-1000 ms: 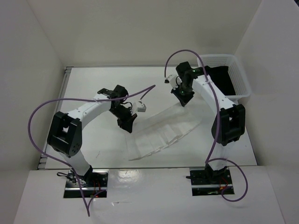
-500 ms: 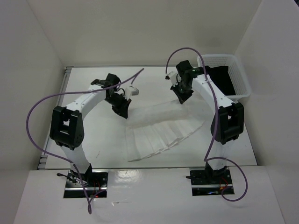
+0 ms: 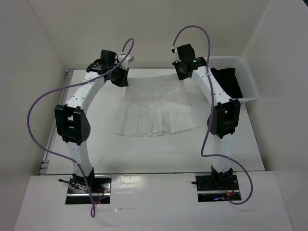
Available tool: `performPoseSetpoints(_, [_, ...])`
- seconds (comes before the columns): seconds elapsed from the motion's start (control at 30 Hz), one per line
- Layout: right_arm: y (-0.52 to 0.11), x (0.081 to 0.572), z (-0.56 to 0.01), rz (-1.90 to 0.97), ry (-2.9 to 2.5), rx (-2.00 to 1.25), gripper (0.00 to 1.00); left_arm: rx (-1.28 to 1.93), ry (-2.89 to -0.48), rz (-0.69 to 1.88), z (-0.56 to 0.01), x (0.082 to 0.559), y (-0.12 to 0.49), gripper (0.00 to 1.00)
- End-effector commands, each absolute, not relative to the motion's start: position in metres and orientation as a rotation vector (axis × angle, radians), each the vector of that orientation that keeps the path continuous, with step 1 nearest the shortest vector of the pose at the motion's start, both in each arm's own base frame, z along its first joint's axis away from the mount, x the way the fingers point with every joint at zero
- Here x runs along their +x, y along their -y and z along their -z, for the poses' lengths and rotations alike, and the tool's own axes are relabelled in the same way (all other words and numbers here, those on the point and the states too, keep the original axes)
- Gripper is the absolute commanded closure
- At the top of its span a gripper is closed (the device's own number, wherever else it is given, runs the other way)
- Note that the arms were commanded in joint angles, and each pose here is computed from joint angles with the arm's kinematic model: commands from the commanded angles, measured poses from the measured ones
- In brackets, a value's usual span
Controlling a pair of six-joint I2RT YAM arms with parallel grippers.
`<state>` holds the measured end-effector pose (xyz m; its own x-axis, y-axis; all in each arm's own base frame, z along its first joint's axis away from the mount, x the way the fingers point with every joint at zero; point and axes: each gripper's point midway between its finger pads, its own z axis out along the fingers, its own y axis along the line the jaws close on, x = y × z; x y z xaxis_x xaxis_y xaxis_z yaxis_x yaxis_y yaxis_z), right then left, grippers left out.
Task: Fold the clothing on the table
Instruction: Fold the skirt
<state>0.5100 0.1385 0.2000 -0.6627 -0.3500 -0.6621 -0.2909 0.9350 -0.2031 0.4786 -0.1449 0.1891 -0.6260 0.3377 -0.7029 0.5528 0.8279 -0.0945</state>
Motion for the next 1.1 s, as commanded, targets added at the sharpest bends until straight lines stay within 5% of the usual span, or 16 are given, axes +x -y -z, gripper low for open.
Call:
performPoseSetpoints(0.0, [-0.128, 0.550, -0.249, 0.196, -2.172, -0.232, 1.00, 0.525, -2.234, 0.333, -0.212, 0.512, 0.140, 0.91])
performPoseSetpoints(0.33, [-0.138, 0.527, -0.241, 0.234, -2.208, -0.408, 1.00, 0.649, -2.265, 0.327, -0.200, 0.487, 0.136, 0.90])
performPoseSetpoints(0.67, [-0.088, 0.460, -0.185, 0.508, -2.334, -0.594, 1.00, 0.994, -2.316, 0.622, -0.171, 0.370, 0.164, 0.83])
performPoseSetpoints(0.8, [-0.078, 0.452, -0.175, 0.567, -2.360, -0.595, 0.22, 1.138, -2.350, 0.792, -0.149, 0.321, 0.179, 0.59])
performPoseSetpoints(0.93, [-0.082, 0.445, -0.168, 0.533, -2.407, -0.682, 0.01, 1.160, -2.397, 0.797, -0.130, 0.302, 0.184, 0.52])
performPoseSetpoints(1.07, [-0.096, 0.427, -0.153, 0.403, -2.505, -0.818, 0.01, 1.094, -2.420, 0.743, -0.123, 0.312, 0.181, 0.52])
